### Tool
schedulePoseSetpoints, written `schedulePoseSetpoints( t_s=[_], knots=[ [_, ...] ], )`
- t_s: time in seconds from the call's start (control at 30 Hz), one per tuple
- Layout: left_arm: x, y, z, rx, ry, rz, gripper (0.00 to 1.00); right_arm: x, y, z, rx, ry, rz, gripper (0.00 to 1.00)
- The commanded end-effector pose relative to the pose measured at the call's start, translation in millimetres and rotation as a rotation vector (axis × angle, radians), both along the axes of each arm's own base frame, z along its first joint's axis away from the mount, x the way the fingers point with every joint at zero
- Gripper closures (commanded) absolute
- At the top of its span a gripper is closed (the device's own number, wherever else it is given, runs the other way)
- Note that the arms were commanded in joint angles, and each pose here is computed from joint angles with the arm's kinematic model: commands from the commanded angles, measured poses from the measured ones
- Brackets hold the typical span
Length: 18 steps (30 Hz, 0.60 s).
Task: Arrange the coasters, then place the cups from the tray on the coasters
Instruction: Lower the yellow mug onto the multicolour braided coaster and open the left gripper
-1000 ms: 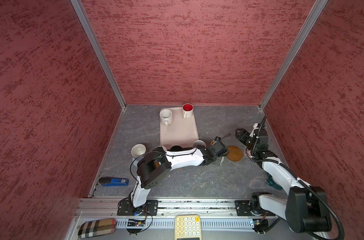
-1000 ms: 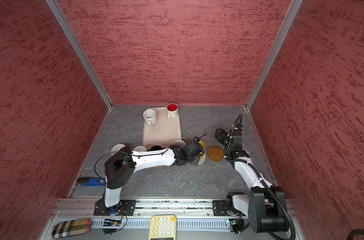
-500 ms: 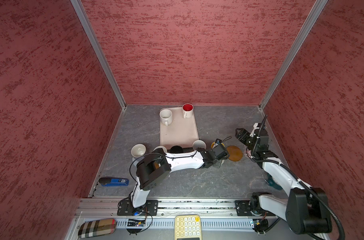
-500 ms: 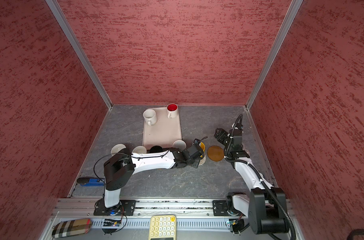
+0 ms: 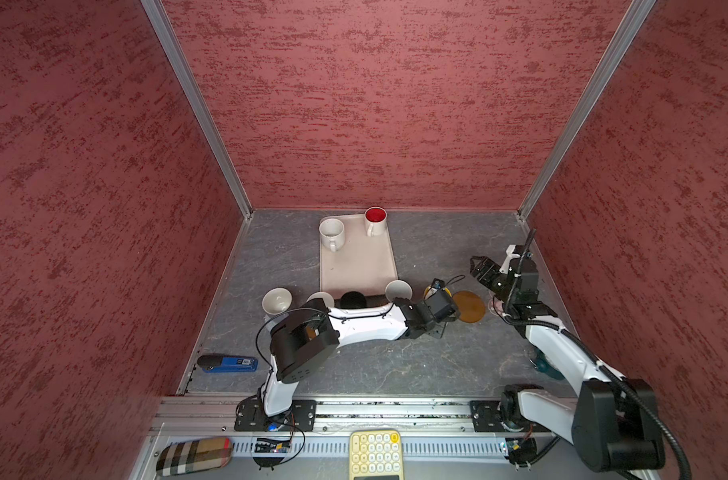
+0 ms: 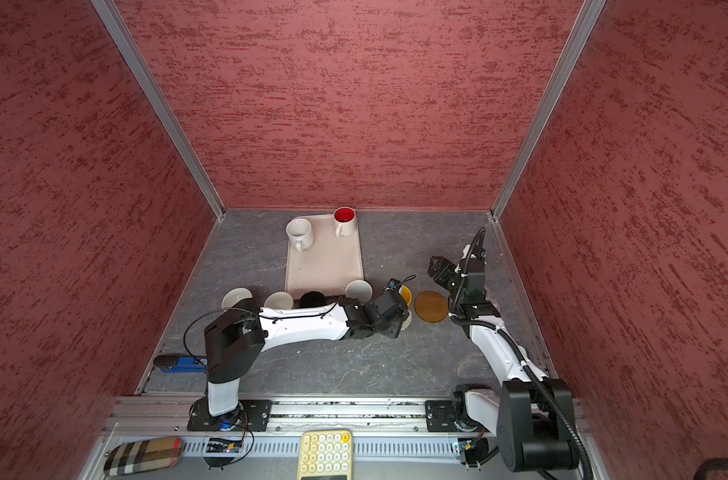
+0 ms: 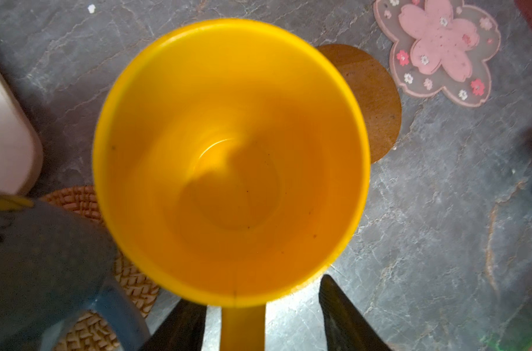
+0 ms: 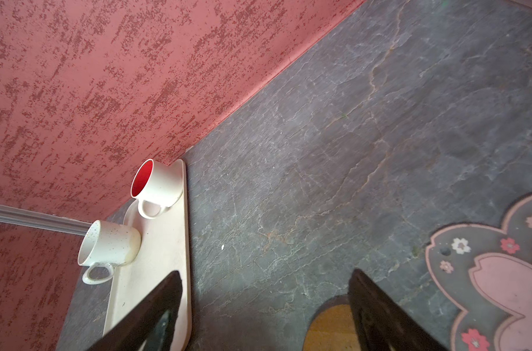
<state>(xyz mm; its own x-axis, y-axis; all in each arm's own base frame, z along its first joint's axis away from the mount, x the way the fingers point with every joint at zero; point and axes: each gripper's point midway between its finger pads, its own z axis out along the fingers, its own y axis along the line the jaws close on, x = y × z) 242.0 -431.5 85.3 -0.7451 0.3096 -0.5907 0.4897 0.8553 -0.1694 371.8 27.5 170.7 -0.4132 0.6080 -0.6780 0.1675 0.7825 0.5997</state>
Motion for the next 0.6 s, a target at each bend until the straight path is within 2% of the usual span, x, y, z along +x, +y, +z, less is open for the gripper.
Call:
schedulePoseSetpoints(
  t_s=[0.0, 0.1, 0.13, 0.17, 0.37, 0.57],
  knots=[
    [-0.8, -2.0, 29.9, -0.059, -0.037, 0.002, 0.28, 2.4, 1.9, 14.1, -0.022, -0.041, 0.030, 0.14],
    [-1.5, -1.7, 49.6, -0.096, -0.060, 0.003, 0.15, 4.1, 7.3, 19.6, -0.037, -0.052, 0.071, 0.14],
    [-1.8, -2.0, 58.9, -0.111, -0.073, -0.001, 0.04, 4.2, 8.5, 22.1, -0.038, -0.060, 0.079, 0.13],
    [-2.5, -1.6, 66.0, -0.119, -0.082, -0.005, 0.00, 4.6, 8.8, 23.8, -0.038, -0.064, 0.081, 0.13],
    [-7.3, 5.4, 110.0, -0.165, -0.155, -0.016, 0.01, 19.5, 9.3, 21.0, -0.023, 0.007, 0.061, 0.15],
    [-4.7, 35.4, 153.4, -0.193, -0.244, 0.013, 0.01, 42.2, 29.1, 30.6, -0.038, 0.006, 0.038, 0.16]
  ],
)
